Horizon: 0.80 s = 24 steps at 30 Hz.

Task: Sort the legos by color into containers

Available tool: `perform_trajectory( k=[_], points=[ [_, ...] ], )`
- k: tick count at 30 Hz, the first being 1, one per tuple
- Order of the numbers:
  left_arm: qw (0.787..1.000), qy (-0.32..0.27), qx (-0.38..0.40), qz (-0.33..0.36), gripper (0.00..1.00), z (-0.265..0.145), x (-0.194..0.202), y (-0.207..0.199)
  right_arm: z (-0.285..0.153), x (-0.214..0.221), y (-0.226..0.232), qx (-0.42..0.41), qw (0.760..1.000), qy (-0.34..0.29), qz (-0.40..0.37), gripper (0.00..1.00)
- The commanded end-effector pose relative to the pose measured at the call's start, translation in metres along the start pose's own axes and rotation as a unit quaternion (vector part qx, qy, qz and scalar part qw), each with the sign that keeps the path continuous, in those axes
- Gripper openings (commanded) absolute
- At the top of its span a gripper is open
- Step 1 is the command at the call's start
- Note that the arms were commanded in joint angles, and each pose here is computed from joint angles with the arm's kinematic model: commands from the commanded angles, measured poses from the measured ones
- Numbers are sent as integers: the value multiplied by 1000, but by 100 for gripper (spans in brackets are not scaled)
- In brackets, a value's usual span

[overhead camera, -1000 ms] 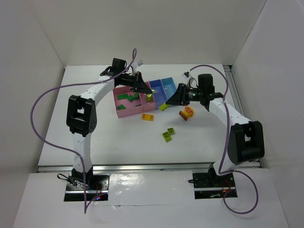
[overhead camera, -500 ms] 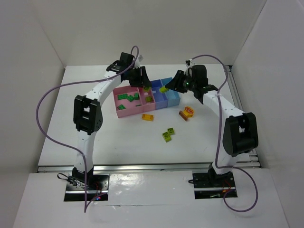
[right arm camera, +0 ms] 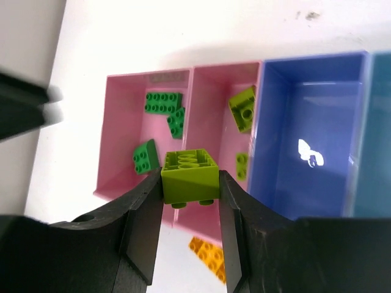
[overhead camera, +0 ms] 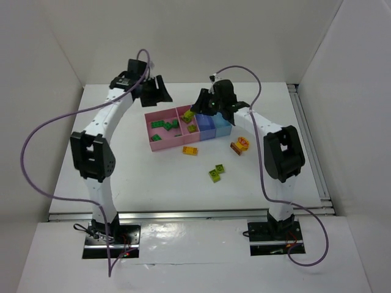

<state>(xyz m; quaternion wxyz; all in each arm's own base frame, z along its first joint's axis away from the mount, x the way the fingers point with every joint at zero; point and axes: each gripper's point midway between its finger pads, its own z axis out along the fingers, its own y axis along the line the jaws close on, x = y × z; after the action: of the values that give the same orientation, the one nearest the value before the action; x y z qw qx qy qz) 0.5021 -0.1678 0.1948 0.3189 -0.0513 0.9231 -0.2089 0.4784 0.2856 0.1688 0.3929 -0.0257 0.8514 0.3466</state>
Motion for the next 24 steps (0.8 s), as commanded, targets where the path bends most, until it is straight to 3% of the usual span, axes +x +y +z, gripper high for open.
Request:
perform_trajectory(
  k=[1, 4, 6, 7, 12, 15, 18, 19, 22, 24],
  points=[
    [995, -93, -16, -34, 73, -80, -35, 3, 25, -19, 10, 9, 999, -31, -27, 25],
    [995, -87, -24, -40, 73, -86, -19, 14, 42, -23, 22, 20, 998, -25, -51, 52],
    [994, -92, -26, -43, 73, -94, -16, 19, 50, -21, 22, 36, 998, -16, -51, 66],
    [994, -93, -30, -47, 73, -98, -16, 24, 49, -24, 23, 40, 998, -20, -51, 68],
    [993, -102, -30, -49, 73, -112, -13, 26, 8, -43, 40, 35, 995, -81, -56, 67],
    [994, -96, -27, -49, 73, -111, -7, 26, -19, -46, 44, 43, 993, -95, -56, 54],
    [995, -94, -21, -18, 71, -111, -2, 12, -50, -26, 34, 63, 993, -84, -57, 43],
    [995, -92, -30, -11, 71, -109, 2, 13, -53, 4, 17, 84, 993, -58, -55, 42],
    [997, -74, -27, 8, 71, -106, 20, 2, -91, 28, -1, 122, 990, -53, -52, 42],
    [998, -64, -23, 15, 71, -104, 31, -3, -108, 69, -30, 162, 986, -10, -44, 42]
  ],
)
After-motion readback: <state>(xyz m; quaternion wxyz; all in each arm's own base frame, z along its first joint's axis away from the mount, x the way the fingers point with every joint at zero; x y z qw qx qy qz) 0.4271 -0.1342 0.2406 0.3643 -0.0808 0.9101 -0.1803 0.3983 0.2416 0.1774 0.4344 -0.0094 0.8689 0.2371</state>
